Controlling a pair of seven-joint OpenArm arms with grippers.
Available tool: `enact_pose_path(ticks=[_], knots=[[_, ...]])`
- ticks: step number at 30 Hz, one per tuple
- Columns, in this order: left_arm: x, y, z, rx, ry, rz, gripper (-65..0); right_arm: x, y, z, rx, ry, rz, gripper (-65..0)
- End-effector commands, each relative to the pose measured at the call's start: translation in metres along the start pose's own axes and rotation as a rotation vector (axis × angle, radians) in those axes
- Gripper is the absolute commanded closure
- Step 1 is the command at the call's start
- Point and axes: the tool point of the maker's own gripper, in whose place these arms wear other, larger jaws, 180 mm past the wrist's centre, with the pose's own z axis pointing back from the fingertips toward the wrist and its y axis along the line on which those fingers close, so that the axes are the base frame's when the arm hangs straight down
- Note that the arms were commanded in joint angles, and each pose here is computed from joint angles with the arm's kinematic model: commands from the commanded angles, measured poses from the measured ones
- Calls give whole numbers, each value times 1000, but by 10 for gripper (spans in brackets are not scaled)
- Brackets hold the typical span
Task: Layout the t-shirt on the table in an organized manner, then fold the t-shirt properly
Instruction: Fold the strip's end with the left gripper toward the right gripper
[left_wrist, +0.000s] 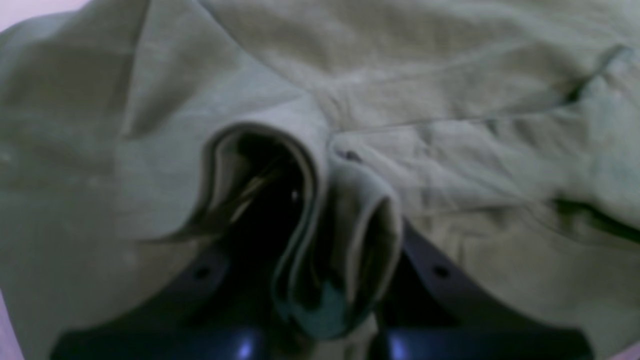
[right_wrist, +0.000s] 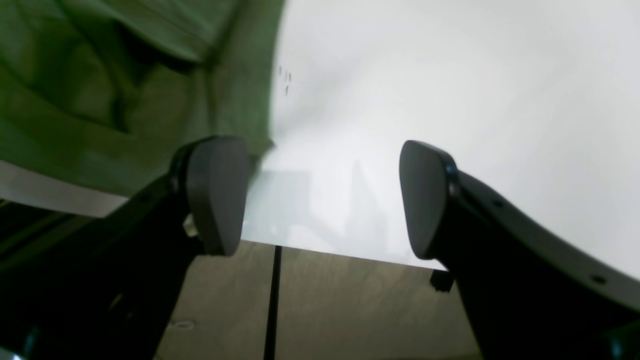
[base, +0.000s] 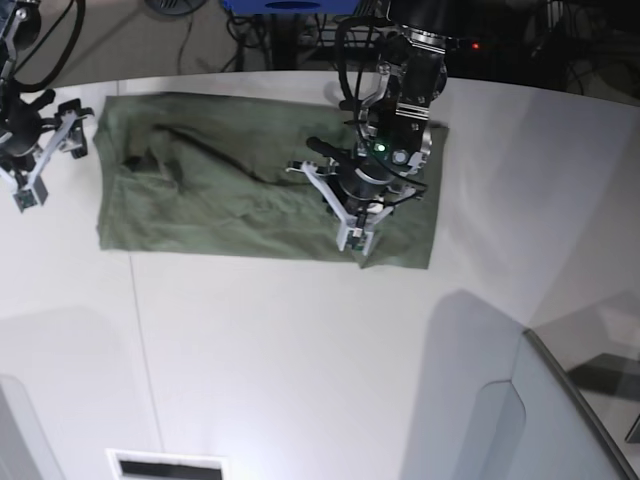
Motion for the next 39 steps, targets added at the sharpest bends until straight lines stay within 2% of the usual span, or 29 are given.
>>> enact_pose_path(ticks=[1,19,20,22,24,33,36,39], knots=[[16,-6,1,-13,-47,5,0,8,-5,3,-11,-31,9,-432],[18,-7,3,-12,-50,0,0,9,-5,3,-10,-31,7,-432],[18,-7,3,-12,-50,0,-21,9,-5,3,-10,-31,7,-432],[18,-10,3,-17,-51,-10,-127,9,-5,3,-10,-31,7,-432],[17,-20,3,-39,-49,-38,-204,9,-5,3,-10,-31,7,-432],[18,-58,5,-116,-55,-120,-489,8,-6,3,-11,-30,8,-432],[17,-69,6,-139,-55,-143,-546,8,-5,3,-10,-28,9,-432],[15,-84,7,-170,-53,-177,-556,8,-5,3,-9,-29,9,-432]])
